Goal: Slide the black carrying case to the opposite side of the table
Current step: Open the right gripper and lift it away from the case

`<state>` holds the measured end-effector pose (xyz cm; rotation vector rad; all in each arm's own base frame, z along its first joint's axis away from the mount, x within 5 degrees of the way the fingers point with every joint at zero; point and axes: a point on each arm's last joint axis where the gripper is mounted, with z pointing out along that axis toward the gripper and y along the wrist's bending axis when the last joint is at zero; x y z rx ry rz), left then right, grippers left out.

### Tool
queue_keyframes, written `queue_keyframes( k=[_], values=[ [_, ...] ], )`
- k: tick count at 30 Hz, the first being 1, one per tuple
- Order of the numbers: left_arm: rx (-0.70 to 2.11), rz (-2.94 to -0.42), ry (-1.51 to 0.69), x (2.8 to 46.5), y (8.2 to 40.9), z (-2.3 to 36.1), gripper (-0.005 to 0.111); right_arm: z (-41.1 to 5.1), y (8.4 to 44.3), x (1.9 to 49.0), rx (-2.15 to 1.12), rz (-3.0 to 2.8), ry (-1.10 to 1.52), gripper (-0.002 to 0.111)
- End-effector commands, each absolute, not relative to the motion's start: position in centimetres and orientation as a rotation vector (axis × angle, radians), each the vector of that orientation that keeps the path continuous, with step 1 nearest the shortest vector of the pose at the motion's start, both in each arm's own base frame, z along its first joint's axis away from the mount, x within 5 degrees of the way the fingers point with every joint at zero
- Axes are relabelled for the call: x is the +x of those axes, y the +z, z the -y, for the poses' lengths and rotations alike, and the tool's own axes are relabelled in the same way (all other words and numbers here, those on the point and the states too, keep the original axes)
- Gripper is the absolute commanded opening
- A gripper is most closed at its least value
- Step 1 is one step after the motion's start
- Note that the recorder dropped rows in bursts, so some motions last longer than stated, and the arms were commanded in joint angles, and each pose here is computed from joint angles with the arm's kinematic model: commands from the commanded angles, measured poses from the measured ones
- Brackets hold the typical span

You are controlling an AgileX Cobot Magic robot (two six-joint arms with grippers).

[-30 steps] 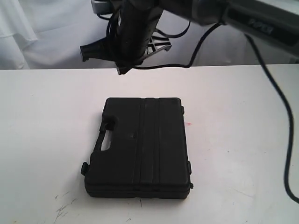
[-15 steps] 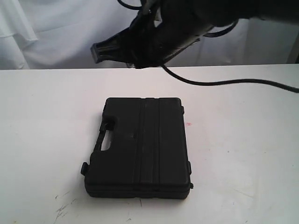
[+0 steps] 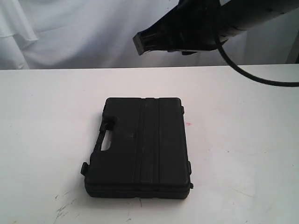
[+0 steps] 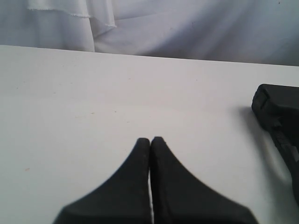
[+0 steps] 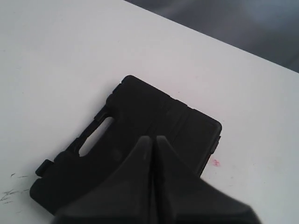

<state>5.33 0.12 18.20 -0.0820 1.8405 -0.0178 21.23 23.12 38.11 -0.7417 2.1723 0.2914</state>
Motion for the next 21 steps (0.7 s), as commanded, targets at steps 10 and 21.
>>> queue_keyframes(
  k=[10,21],
  values=[
    [-0.086,-1.825,-0.020,5.3,18.2,-0.1,0.000,-19.7,38.5,20.5,-0.697,-2.166,0.224,0.000],
    [-0.086,-1.825,-0.020,5.3,18.2,-0.1,0.000,-9.7,34.6,17.6,-0.323,-2.161,0.314,0.000]
  ],
)
